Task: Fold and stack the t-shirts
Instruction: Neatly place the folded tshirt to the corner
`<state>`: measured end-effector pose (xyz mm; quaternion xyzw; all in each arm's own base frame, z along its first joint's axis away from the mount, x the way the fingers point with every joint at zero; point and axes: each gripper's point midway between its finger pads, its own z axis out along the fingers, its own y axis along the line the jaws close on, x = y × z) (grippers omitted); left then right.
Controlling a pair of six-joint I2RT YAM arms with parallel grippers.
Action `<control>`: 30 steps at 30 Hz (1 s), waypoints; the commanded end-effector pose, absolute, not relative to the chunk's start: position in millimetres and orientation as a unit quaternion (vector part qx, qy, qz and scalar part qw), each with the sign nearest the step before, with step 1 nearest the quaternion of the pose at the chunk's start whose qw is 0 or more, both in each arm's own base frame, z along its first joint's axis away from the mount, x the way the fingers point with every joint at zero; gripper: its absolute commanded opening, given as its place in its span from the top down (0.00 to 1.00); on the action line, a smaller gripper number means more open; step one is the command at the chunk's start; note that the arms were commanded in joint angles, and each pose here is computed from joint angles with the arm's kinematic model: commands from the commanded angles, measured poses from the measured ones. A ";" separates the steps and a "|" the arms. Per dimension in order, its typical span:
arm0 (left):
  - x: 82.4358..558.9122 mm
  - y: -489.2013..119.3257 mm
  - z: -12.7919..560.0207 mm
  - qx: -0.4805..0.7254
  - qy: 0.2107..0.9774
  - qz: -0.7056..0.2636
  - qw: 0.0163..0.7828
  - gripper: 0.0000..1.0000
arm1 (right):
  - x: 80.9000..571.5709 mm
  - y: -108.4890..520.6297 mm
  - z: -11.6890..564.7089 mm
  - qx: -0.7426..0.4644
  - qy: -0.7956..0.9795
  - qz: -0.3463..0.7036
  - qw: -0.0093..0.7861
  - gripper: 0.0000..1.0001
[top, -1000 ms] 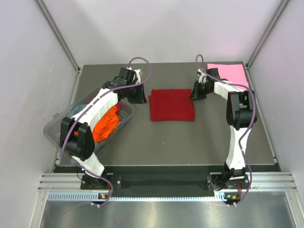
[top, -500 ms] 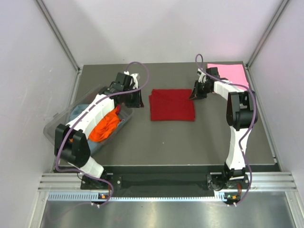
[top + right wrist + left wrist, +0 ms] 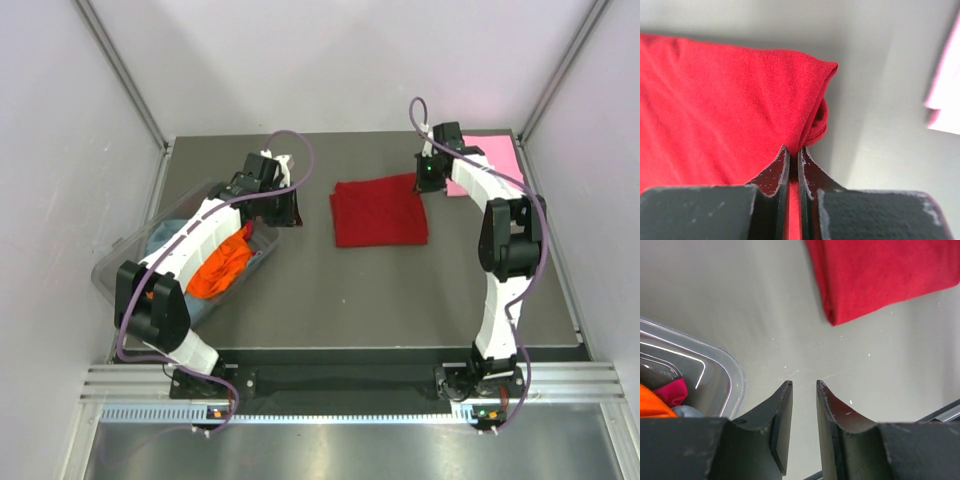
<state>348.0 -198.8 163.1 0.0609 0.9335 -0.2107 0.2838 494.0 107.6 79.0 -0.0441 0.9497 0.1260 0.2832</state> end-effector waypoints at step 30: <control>355.1 -196.3 181.2 0.070 0.920 -0.205 0.327 0.69 | 603.6 -15.2 234.9 -0.052 0.876 -0.143 0.457 1.00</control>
